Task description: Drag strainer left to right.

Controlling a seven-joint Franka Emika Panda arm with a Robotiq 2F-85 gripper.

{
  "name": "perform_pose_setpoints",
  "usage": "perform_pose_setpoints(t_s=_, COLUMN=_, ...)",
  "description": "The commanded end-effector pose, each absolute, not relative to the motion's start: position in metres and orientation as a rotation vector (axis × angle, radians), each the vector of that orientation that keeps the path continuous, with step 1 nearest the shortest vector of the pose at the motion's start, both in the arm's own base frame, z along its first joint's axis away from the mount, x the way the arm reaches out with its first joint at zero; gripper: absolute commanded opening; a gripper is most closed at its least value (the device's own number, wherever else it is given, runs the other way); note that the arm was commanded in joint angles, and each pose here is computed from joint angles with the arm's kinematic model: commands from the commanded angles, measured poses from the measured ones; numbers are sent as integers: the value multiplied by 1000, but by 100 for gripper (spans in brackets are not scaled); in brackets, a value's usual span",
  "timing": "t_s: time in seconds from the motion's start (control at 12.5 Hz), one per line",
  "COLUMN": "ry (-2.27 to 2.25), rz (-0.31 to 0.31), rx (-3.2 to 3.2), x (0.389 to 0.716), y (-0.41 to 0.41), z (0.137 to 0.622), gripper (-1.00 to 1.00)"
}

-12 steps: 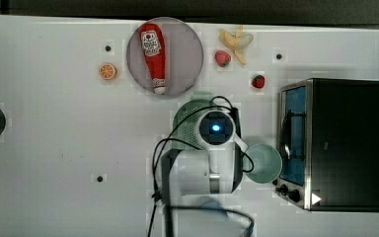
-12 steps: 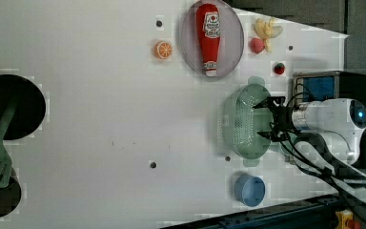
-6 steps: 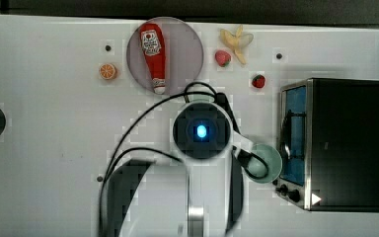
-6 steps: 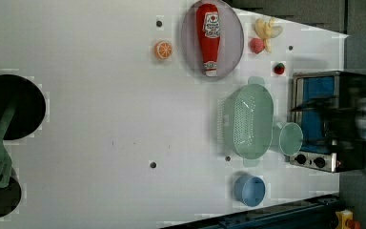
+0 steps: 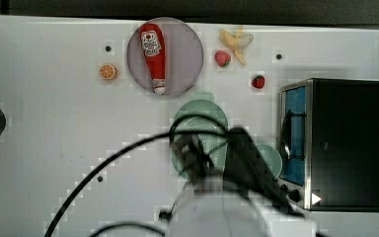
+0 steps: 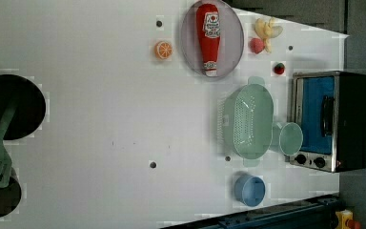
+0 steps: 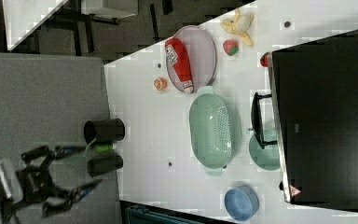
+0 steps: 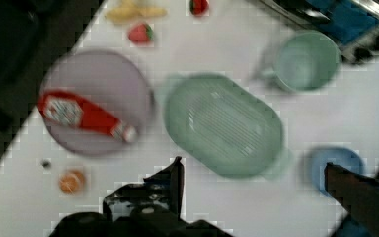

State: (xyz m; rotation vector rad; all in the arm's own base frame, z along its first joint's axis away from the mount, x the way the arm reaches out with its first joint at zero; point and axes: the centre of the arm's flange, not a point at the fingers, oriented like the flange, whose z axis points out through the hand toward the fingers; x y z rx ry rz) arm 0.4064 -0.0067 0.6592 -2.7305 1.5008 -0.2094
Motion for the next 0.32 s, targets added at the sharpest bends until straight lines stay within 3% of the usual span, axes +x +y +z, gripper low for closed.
perform_pose_setpoints(t_s=0.08, ry=1435, rz=175, rx=-2867, x=416, y=-14, z=596, gripper=100)
perform_pose_setpoints(t_s=0.32, ry=1451, rz=208, rx=-2861, x=413, y=-19, z=595, gripper=100)
